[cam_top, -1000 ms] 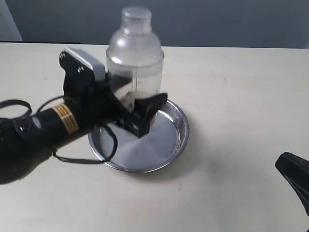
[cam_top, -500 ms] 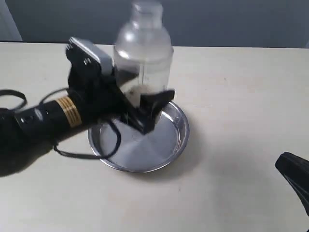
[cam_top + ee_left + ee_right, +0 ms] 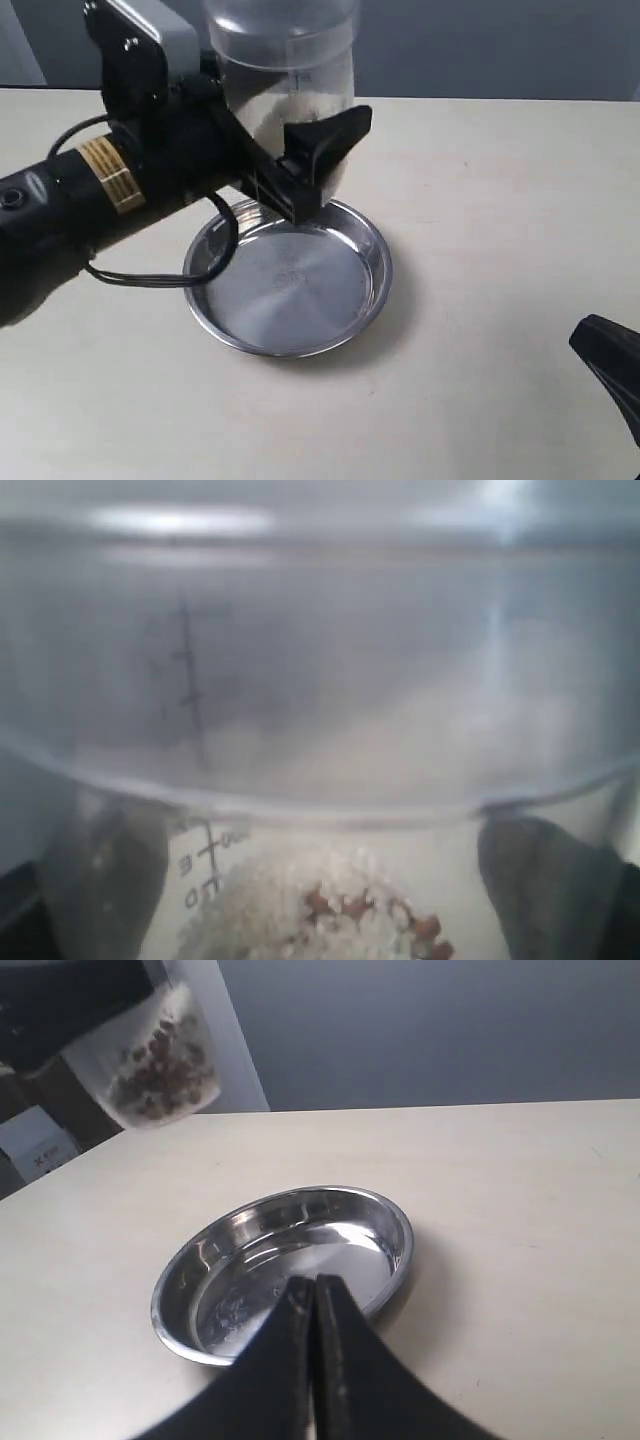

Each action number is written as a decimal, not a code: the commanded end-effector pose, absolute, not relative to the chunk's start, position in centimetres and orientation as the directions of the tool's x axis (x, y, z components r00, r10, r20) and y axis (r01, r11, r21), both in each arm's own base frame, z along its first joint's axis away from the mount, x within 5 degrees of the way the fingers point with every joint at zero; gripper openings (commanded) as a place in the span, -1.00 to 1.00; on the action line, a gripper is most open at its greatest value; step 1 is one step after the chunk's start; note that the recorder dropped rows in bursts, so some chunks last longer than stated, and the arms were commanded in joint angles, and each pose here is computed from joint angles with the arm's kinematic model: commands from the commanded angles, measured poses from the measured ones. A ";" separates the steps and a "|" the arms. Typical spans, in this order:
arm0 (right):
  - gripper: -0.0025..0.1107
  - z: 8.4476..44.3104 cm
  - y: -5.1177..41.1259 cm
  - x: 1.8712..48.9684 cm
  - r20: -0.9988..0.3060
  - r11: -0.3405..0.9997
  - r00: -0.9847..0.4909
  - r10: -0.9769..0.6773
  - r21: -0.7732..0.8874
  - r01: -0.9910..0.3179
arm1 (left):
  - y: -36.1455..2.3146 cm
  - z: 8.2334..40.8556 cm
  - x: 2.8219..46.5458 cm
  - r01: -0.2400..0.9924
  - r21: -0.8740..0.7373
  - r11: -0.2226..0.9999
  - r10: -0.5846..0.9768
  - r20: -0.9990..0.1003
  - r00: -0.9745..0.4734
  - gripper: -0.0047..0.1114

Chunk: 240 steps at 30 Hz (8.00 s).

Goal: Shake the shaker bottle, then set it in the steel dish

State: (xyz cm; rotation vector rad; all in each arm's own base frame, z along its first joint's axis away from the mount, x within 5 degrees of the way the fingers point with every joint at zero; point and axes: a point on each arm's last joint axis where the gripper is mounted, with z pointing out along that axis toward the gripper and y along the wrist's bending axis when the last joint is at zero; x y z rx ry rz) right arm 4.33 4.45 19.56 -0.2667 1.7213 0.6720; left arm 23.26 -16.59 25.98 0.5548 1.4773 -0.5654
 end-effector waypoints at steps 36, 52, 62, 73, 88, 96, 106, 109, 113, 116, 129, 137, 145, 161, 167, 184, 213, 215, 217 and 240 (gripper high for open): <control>-0.97 19.5 4.4 4.4 -0.951 0.812 -0.257 0.173 0.285 -0.510 | -16.4 19.8 24.4 0.585 -0.025 0.811 -0.028 -1.000 -0.004 -0.92; -0.97 19.6 4.4 4.4 -0.950 0.812 -0.257 0.176 0.288 -0.508 | -17.2 11.8 26.5 0.526 -0.120 0.842 -0.039 -0.986 -0.162 -0.92; -0.97 19.5 4.4 4.4 -0.951 0.811 -0.257 0.173 0.286 -0.510 | -18.2 10.3 28.8 0.490 -0.087 0.868 -0.021 -0.990 -0.139 -0.92; -0.97 19.5 4.4 4.4 -0.951 0.811 -0.257 0.173 0.286 -0.510 | -17.3 9.2 29.7 0.418 -0.192 0.888 -0.113 -0.972 -0.207 -0.92; -0.97 19.6 4.4 4.4 -0.950 0.811 -0.257 0.176 0.288 -0.509 | -17.9 9.2 29.4 0.490 -0.124 0.863 -0.039 -0.983 -0.179 -0.92; -0.97 19.6 4.4 4.4 -0.950 0.811 -0.257 0.176 0.288 -0.509 | -18.4 9.2 29.0 0.564 -0.029 0.825 0.056 -0.990 -0.131 -0.82; -0.97 19.5 4.4 4.4 -0.950 0.810 -0.258 0.175 0.288 -0.510 | -18.2 9.1 29.2 0.538 -0.037 0.842 0.047 -0.989 -0.142 -0.36; -0.97 19.5 4.4 4.4 -0.950 0.810 -0.258 0.175 0.288 -0.510 | -18.2 9.1 29.2 0.541 -0.038 0.840 0.047 -0.989 -0.143 -0.35; -0.97 19.5 4.4 4.4 -0.950 0.810 -0.258 0.175 0.288 -0.510 | -18.3 9.1 29.1 0.549 -0.036 0.835 0.050 -0.989 -0.141 -0.06; -0.97 19.5 4.4 4.4 -0.950 0.810 -0.258 0.175 0.288 -0.510 | -18.2 9.1 29.1 0.540 -0.081 0.838 0.012 -0.986 -0.168 0.28; -0.97 19.6 4.4 4.4 -0.950 0.812 -0.257 0.176 0.288 -0.508 | -18.8 9.1 28.7 0.595 -0.109 0.796 0.002 -0.983 -0.183 0.41; -0.97 19.6 4.4 4.4 -0.950 0.812 -0.257 0.176 0.288 -0.508 | -18.7 8.9 28.7 0.590 -0.110 0.800 0.021 -0.978 -0.210 0.48; -0.97 19.5 4.4 4.4 -0.950 0.810 -0.258 0.175 0.288 -0.510 | -18.6 8.5 28.6 0.578 -0.108 0.809 0.048 -0.968 -0.248 0.48; -0.97 19.5 4.4 4.4 -0.950 0.810 -0.258 0.175 0.288 -0.510 | -18.7 8.2 28.4 0.601 -0.103 0.792 0.083 -0.958 -0.273 0.82; -0.97 19.6 4.4 4.4 -0.950 0.811 -0.257 0.176 0.288 -0.509 | -19.2 8.3 28.1 0.650 -0.090 0.754 0.099 -0.963 -0.249 0.82; -0.97 19.5 4.4 4.4 -0.950 0.811 -0.258 0.174 0.287 -0.510 | -17.8 10.6 27.5 0.587 -0.034 0.809 0.163 -0.946 -0.280 0.82; -0.97 19.5 4.4 4.4 -0.951 0.811 -0.258 0.173 0.286 -0.510 | -7.6 22.4 9.6 0.662 -0.052 0.748 -0.174 -0.977 0.120 0.81; -0.97 19.5 4.4 4.4 -0.951 0.811 -0.258 0.173 0.286 -0.510 | -7.2 22.6 9.3 0.649 -0.068 0.758 -0.185 -0.976 0.114 0.81; -0.97 19.5 4.4 4.4 -0.951 0.811 -0.258 0.173 0.286 -0.510 | -6.4 22.9 9.3 0.594 -0.105 0.798 -0.214 -0.970 0.115 0.81; -0.97 19.5 4.4 4.4 -0.950 0.811 -0.258 0.175 0.288 -0.510 | -0.3 19.0 9.0 0.022 -0.032 0.999 -0.025 -0.968 -0.250 0.81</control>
